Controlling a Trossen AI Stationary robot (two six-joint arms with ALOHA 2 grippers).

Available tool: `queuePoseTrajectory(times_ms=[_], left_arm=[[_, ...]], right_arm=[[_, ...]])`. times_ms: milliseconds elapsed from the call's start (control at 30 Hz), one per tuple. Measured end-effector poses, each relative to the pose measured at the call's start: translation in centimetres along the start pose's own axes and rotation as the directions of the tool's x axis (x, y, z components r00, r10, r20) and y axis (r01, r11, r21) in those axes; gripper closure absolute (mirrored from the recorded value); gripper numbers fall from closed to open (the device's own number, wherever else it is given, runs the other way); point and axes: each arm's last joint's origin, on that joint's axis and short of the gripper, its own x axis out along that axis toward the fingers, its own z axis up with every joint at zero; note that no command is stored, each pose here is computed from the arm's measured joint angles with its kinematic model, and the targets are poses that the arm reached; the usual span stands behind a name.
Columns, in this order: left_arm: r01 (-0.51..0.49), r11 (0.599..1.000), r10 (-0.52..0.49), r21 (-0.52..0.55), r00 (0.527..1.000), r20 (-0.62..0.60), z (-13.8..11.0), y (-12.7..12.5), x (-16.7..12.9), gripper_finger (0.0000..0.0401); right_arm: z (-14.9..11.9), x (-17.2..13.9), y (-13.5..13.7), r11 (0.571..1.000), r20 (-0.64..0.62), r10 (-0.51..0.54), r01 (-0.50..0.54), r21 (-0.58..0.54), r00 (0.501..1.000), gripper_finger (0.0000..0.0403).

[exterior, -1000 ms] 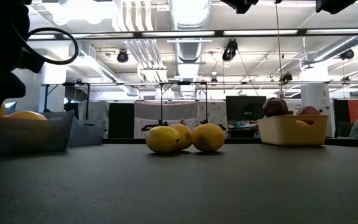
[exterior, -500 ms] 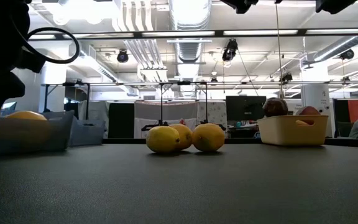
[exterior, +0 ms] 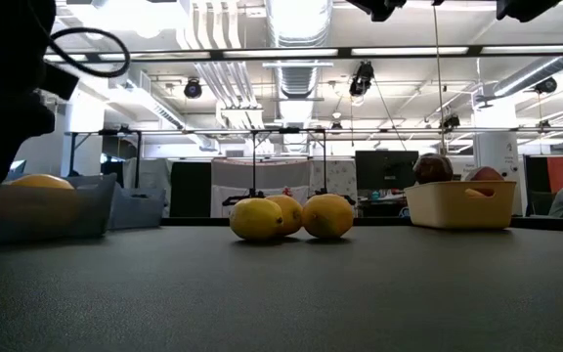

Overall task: Sort produce into baskets
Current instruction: Put the lemon into the top black bin

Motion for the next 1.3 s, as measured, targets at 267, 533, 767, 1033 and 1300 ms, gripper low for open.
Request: queuePoseTrajectory(times_ms=[267, 533, 767, 1033, 1300], left_arm=[[0.105, 0.993, -0.105, 0.055, 0.994, 0.000, 0.1, -0.5, -2.4, 0.0015], [0.291, 0.932, -0.266, 0.215, 0.954, -0.137, -3.6, -0.5, -6.4, 0.0015], [0.499, 0.834, -0.453, 0.235, 0.863, -0.223, -10.0, -0.6, -7.5, 0.0015], [0.463, 0.834, -0.315, 0.299, 0.846, -0.431, -14.9, -1.9, -6.2, 0.0015], [0.356, 0.857, -0.150, 0.373, 0.864, -0.480, -16.0, -3.8, -4.2, 0.0015]], right_arm=[[0.0, 0.0, 0.0, 1.000, 0.000, 0.000, 0.000, 0.000, 1.000, 0.0117], [-0.1, 0.0, 0.0, 1.000, -0.006, 0.000, 0.000, -0.010, 1.000, 0.0117], [-0.1, 0.0, -0.1, 1.000, -0.008, -0.001, 0.001, -0.010, 1.000, 0.0117], [-0.1, 0.0, -0.1, 1.000, -0.008, -0.004, 0.004, -0.001, 1.000, 0.0117], [-0.1, 0.0, -0.1, 1.000, -0.008, -0.004, 0.004, 0.000, 1.000, 0.0117]])
